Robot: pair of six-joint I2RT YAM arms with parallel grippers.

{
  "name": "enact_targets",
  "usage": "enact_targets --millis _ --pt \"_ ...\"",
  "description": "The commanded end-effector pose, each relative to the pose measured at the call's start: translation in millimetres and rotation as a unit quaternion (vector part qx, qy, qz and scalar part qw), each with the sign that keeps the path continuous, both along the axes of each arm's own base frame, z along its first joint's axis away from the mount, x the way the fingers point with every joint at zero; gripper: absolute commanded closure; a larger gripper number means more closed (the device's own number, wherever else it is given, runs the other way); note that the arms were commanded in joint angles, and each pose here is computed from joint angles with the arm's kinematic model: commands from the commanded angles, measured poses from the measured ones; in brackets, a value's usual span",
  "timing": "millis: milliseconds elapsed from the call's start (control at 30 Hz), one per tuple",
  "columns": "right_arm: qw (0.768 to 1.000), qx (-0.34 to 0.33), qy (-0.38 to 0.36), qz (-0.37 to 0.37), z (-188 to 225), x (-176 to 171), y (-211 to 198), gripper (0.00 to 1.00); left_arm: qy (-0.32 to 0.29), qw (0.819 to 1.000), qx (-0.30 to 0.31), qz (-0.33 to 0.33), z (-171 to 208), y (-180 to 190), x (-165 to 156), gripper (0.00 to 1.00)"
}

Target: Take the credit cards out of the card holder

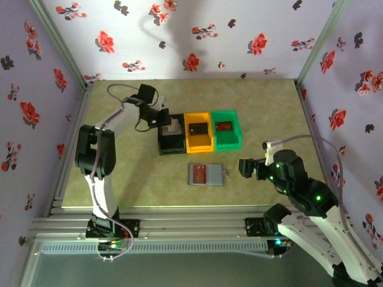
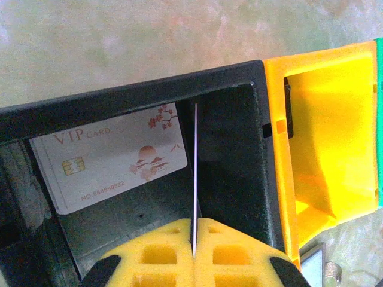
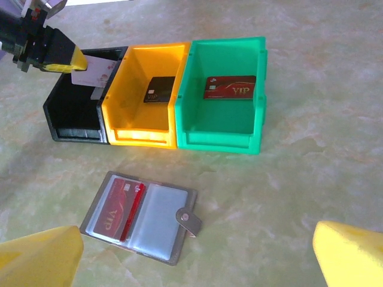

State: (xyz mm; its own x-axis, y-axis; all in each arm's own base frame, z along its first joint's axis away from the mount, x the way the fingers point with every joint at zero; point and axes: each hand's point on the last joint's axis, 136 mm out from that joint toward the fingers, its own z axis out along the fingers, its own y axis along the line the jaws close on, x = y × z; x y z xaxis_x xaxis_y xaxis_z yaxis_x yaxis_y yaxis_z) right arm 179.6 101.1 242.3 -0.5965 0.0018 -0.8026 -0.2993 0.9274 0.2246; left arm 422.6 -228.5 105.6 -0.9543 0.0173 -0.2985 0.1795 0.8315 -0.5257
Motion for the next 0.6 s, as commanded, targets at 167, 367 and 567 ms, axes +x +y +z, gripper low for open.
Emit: enact_targets --millis 167,367,567 --pt "1.0 -0.002 -0.012 0.005 2.0 2.1 1.0 0.01 0.023 0.999 -0.004 -0.027 -3.0 -3.8 -0.7 1.0" --pt "1.0 -0.003 -0.011 0.006 1.2 2.3 1.4 0.01 0.035 0.999 0.002 -0.029 -8.8 -4.5 0.8 1.0" --pt "1.0 -0.004 -0.01 0.007 0.8 2.5 1.7 0.01 0.041 0.999 0.01 -0.029 -14.3 -3.2 3.3 1.0"
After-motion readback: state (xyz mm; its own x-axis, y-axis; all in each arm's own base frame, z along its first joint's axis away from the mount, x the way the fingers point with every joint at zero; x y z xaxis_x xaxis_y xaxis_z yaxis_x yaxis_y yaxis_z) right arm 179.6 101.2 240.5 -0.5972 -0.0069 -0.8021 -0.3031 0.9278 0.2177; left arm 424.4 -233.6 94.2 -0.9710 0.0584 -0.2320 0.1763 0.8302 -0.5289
